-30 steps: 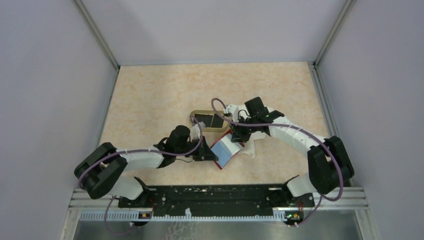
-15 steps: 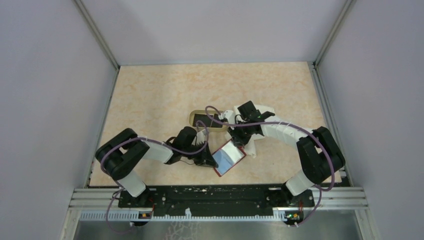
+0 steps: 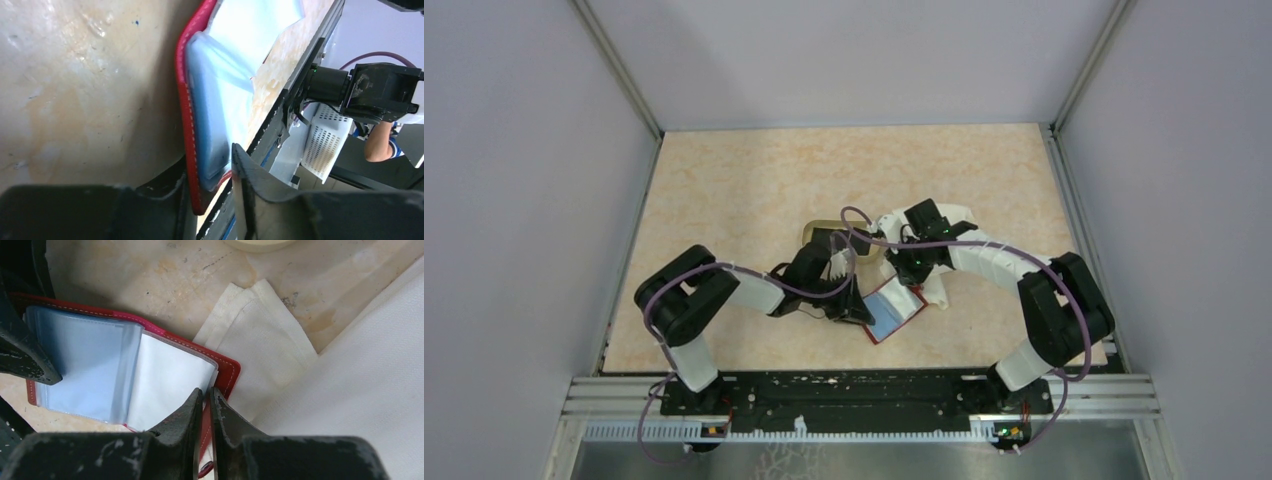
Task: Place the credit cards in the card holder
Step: Open the card holder at the center of the board, then pick up the credit card from the storage box.
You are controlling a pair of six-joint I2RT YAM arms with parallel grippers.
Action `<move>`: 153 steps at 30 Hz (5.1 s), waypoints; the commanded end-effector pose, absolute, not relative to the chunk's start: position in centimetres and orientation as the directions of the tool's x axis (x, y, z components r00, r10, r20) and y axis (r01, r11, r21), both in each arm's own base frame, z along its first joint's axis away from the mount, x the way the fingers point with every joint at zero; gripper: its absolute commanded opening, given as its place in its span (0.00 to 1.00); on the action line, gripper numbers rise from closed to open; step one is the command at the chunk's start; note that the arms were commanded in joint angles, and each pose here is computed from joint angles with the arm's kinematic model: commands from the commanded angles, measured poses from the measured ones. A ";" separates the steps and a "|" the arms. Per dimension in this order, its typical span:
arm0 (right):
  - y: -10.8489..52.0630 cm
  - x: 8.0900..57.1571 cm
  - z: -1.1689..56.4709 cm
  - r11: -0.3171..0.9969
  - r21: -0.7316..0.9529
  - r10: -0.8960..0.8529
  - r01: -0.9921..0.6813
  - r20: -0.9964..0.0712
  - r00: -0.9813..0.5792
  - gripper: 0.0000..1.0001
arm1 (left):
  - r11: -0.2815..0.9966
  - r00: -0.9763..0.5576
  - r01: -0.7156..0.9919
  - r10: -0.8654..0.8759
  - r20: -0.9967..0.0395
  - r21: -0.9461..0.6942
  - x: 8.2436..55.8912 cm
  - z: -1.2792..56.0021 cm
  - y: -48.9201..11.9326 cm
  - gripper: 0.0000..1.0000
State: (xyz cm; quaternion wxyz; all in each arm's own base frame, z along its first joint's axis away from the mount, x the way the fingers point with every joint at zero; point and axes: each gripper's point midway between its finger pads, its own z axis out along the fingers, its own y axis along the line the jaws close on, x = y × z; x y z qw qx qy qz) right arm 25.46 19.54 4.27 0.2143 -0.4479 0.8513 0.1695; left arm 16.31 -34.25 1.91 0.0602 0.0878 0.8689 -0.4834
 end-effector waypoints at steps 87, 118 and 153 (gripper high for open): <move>21.1 26.5 17.6 0.200 0.068 -0.511 -0.977 -0.844 -0.163 0.64 | 0.641 -0.673 0.455 -0.206 -0.710 -0.617 33.4 12.9 -28.3 0.94; 19.5 28.4 15.0 0.276 0.025 -0.600 -0.961 -0.776 -0.192 0.64 | 0.755 -0.788 0.318 -0.126 -0.603 -0.574 36.8 7.4 -29.0 0.84; 19.4 28.1 15.3 0.272 0.005 -0.599 -0.962 -0.782 -0.174 0.65 | 0.567 -0.903 0.249 -0.157 -0.400 -0.785 35.2 6.7 -33.1 0.58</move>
